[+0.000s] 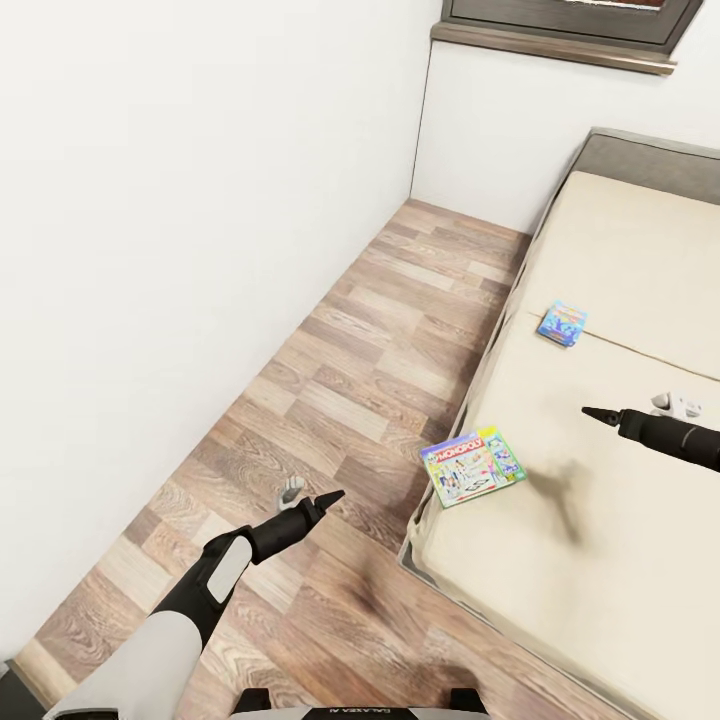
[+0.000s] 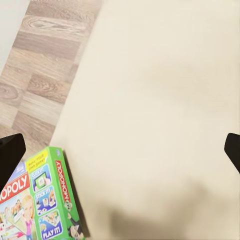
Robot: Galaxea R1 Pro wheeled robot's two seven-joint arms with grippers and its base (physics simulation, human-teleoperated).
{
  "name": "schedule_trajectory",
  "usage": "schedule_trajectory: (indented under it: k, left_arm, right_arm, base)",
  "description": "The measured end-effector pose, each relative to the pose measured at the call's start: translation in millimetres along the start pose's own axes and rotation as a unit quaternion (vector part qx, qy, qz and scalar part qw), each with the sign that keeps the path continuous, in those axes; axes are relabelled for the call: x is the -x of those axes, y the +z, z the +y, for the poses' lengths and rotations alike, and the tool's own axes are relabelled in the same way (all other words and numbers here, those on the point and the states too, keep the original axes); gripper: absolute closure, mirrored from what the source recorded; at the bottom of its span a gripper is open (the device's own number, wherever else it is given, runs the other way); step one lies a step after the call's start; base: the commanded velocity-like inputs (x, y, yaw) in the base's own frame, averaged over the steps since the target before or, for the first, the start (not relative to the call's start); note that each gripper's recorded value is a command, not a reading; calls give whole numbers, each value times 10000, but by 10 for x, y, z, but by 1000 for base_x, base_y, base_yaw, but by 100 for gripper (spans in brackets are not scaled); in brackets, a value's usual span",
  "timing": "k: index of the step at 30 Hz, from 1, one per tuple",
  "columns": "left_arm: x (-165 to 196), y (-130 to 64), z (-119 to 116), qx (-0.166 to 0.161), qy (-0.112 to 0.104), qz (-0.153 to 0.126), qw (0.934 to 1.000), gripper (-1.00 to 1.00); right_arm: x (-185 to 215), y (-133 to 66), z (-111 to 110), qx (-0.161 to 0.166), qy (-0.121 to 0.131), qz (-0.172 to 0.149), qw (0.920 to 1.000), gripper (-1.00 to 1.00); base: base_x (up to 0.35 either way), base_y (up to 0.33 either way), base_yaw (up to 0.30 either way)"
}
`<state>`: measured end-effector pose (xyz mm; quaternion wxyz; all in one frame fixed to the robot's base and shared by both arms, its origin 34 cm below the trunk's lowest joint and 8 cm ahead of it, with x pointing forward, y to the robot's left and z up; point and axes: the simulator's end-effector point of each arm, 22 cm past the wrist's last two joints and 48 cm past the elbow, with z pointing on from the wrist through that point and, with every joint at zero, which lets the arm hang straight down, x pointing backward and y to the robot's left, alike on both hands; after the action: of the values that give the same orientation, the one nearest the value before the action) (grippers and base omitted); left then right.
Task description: Put all the toys in the child's room - the three board games (two on the bed and one on the table), the two jigsaw puzzles on the table, and the tennis ball on the table - inside the toy box on the table in the child's room.
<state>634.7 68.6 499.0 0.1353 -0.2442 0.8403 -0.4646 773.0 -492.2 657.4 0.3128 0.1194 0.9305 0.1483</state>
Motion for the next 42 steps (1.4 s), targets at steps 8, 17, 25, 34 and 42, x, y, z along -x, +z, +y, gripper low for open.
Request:
schedule_trajectory:
  k: [8, 17, 25, 34, 42]
  left_arm:
    - [59, 11, -33, -21, 43, -27, 10000, -100]
    - [96, 24, -62, -43, 86, -67, 9999, -100]
    - [197, 59, -138, -96, 172, -136, 9997, -100]
    - [290, 130, -218, -173, 161, -122, 9996, -100]
    - [334, 197, -329, -364, 159, -86, 9992, -100]
  right_arm:
    - [-10, -7, -1, -4, -16, 5, 10000, -100]
    - [-7, -17, -13, -15, -12, -5, 10000, -100]
    - [16, -39, -38, -36, -7, -32, 10000, -100]
    - [62, -69, -45, -53, -47, -79, 9999, -100]
    - [47, -61, -40, -56, -90, -72, 9999, -100]
  base:
    - [61, 0, 0]
    - [21, 0, 0]
    - [6, 0, 0]
    - [2, 0, 0]
    - [0, 0, 0]
